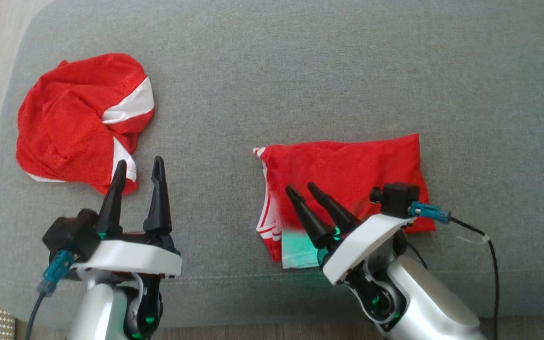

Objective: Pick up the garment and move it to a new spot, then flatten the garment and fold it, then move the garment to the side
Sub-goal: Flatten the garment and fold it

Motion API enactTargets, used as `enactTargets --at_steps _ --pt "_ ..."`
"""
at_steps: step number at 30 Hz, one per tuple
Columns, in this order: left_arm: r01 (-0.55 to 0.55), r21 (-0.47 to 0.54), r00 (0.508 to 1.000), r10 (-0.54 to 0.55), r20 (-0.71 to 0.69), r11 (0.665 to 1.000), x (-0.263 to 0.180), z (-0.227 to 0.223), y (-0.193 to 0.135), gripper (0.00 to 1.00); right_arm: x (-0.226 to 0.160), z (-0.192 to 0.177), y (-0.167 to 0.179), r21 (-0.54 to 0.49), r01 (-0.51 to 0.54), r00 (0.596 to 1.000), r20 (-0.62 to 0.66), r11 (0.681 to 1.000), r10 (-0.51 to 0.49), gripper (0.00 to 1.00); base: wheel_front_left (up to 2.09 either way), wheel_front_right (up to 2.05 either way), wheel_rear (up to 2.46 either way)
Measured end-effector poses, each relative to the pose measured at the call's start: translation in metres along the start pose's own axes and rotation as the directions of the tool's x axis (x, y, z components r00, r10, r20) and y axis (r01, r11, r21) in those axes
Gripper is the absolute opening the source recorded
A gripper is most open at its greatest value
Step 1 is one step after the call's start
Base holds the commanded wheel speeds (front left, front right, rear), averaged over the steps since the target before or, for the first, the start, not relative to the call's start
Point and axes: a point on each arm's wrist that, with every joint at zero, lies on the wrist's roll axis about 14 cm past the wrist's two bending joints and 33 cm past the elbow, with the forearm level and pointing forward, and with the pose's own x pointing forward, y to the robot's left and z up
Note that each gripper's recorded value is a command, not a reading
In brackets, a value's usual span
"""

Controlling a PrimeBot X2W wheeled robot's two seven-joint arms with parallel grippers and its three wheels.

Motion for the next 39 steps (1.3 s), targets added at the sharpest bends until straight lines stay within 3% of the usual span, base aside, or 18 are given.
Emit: enactTargets --at_steps 8,12,18,21,26,28,36,39 --pt "0.014 -0.002 1.0 -0.014 -0.001 1.0 0.003 -0.001 -0.006 1.0 0.004 0.039 -0.005 0.023 0.011 0.99 0.144 1.0 -0.014 1.0 0.0 0.0 0.0" --pt "0.032 -0.006 0.999 -0.033 -0.002 0.999 0.006 -0.002 -0.013 1.0 -0.002 0.067 -0.023 -0.078 0.079 0.973 0.222 0.994 -0.06 1.0 0.0 0.0 0.0" --pt "0.063 -0.012 0.998 -0.063 0.002 0.998 0.01 -0.001 -0.023 1.0 -0.027 0.114 -0.052 -0.316 0.209 0.94 0.325 0.926 -0.101 1.0 0.0 0.0 0.0" --pt "0.073 -0.014 0.997 -0.073 0.006 0.997 0.01 0.0 -0.027 1.0 -0.042 0.129 -0.058 -0.325 0.25 0.918 0.378 0.912 -0.117 1.0 0.0 0.0 0.0" --pt "0.078 -0.03 0.997 -0.078 0.008 0.997 0.011 0.0 -0.029 1.0 -0.074 0.129 -0.078 -0.401 0.338 0.899 0.405 0.851 -0.165 1.0 0.0 0.0 0.0" --pt "0.081 -0.039 0.997 -0.081 0.007 0.996 0.009 0.0 -0.031 1.0 -0.082 0.128 -0.08 -0.381 0.356 0.888 0.422 0.853 -0.182 1.0 0.0 0.0 0.0" --pt "0.092 -0.019 0.996 -0.091 0.008 0.996 -0.001 0.001 -0.036 1.0 -0.097 0.119 -0.083 -0.491 0.401 0.888 0.415 0.774 -0.196 1.0 0.0 0.0 0.0" --pt "0.089 -0.016 0.996 -0.089 0.013 0.996 -0.002 0.003 -0.036 1.0 -0.097 0.116 -0.078 -0.499 0.401 0.887 0.421 0.768 -0.19 1.0 0.0 0.0 0.0"
